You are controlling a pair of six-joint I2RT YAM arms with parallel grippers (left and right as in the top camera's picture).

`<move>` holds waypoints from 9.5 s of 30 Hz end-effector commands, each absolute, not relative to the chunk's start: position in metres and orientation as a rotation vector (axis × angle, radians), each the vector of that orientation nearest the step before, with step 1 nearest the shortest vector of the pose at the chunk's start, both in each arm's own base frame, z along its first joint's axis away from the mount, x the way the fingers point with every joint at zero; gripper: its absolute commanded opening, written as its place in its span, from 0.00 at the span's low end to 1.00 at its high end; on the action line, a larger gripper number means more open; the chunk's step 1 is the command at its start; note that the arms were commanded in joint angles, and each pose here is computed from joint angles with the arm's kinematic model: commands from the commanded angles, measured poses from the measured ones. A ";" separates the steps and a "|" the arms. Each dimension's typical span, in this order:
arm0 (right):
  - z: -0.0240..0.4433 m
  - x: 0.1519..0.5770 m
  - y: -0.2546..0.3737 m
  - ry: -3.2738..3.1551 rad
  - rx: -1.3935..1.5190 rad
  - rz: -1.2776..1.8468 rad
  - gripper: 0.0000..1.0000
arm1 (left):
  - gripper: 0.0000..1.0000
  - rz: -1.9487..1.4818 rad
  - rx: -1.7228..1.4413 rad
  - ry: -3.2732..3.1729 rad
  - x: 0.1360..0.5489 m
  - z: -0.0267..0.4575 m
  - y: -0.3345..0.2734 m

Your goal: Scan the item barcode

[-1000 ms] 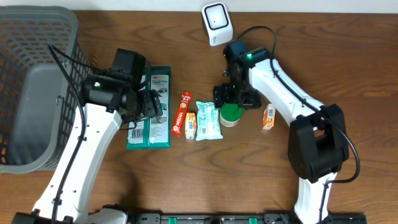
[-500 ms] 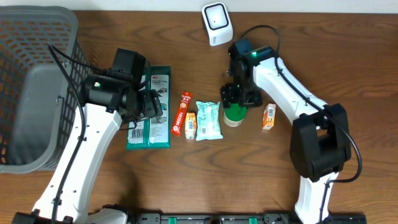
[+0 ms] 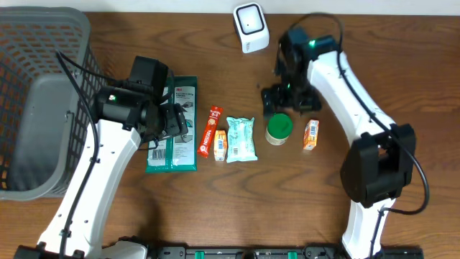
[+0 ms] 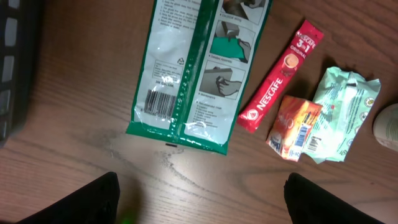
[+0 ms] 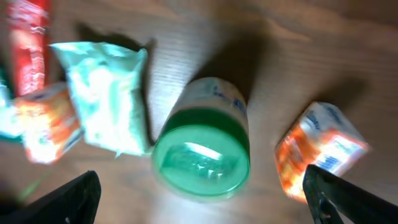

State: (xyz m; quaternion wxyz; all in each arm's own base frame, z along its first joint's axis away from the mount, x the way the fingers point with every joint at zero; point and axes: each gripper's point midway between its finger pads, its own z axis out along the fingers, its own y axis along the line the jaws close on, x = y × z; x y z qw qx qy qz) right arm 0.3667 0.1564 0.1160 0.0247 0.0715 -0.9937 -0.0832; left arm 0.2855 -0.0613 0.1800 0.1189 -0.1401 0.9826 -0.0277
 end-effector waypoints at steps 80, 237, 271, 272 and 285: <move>0.013 0.343 0.158 -3.098 0.487 0.080 0.67 | 0.85 -0.074 -0.402 2.863 0.286 0.183 -0.061; 0.280 0.497 0.049 -3.717 0.030 0.098 0.01 | 0.85 -0.074 -0.402 2.863 0.286 0.183 -0.061; 0.060 0.371 -0.130 -2.891 -0.636 0.117 0.94 | 0.85 -0.074 -0.402 2.863 0.286 0.183 -0.061; 0.060 0.371 -0.130 -2.889 -0.635 0.116 0.99 | 0.85 -0.074 -0.402 2.863 0.286 0.183 -0.061; 0.081 0.377 -0.130 -2.921 -0.593 0.117 0.99 | 0.85 -0.074 -0.402 2.863 0.286 0.183 -0.061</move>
